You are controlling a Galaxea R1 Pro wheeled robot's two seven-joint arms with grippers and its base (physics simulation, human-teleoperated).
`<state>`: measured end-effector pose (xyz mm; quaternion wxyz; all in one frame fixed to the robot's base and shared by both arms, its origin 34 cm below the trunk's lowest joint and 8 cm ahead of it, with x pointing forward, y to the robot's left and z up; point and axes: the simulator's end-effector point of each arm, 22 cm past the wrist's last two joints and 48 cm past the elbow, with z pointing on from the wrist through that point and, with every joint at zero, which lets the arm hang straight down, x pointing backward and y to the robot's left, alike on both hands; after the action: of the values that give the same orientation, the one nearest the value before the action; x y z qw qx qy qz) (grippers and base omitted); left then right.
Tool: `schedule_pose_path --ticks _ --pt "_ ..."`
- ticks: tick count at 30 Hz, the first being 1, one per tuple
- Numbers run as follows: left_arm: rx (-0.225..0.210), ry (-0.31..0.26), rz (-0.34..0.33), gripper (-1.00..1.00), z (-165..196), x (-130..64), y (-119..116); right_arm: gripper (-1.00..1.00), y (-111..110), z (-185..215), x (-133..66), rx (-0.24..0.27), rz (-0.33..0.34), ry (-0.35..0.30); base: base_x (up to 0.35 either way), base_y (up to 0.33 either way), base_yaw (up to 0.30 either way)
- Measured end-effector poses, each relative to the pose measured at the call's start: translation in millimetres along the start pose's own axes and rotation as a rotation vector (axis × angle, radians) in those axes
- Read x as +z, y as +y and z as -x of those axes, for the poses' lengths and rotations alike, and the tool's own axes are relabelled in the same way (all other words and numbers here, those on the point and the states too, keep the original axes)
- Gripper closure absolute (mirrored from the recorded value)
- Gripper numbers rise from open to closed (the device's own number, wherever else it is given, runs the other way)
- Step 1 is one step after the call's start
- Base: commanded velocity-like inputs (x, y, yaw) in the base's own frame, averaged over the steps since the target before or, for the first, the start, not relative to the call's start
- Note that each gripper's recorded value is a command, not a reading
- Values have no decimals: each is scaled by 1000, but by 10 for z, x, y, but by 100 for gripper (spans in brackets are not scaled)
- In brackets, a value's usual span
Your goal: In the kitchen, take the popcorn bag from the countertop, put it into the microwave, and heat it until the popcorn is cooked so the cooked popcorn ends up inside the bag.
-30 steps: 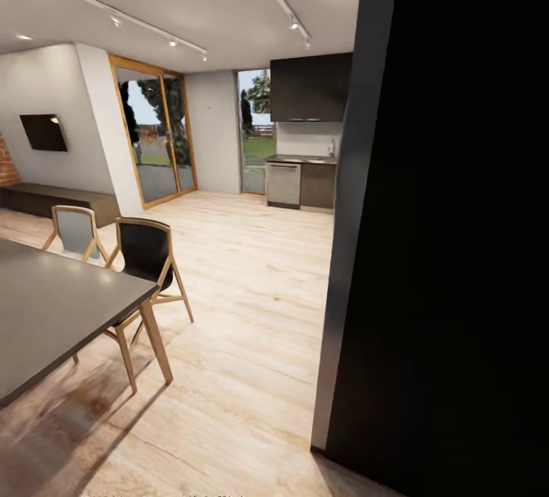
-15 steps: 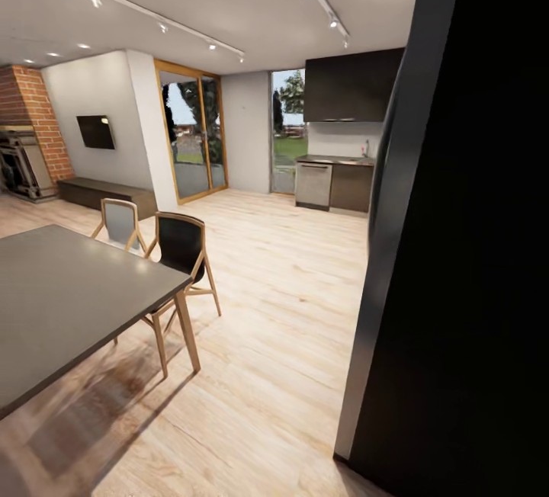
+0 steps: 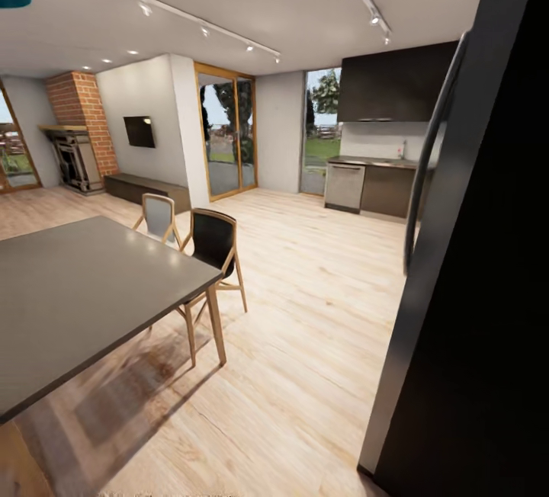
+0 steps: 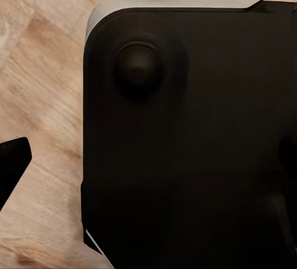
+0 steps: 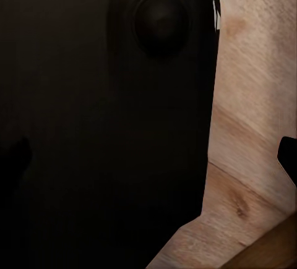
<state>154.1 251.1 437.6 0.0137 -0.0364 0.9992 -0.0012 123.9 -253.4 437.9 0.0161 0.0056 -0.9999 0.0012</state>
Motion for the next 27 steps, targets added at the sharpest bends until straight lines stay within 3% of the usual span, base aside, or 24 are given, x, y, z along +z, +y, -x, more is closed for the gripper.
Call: schedule_pose_path --ticks 7,27 --pt "0 0 0 -100 1 0 0 -100 0 -3 0 0 0 1 0 0 203" --pt "-2 0 0 -100 -1 -1 0 -100 -5 -13 -1 8 -2 5 31 0 4"
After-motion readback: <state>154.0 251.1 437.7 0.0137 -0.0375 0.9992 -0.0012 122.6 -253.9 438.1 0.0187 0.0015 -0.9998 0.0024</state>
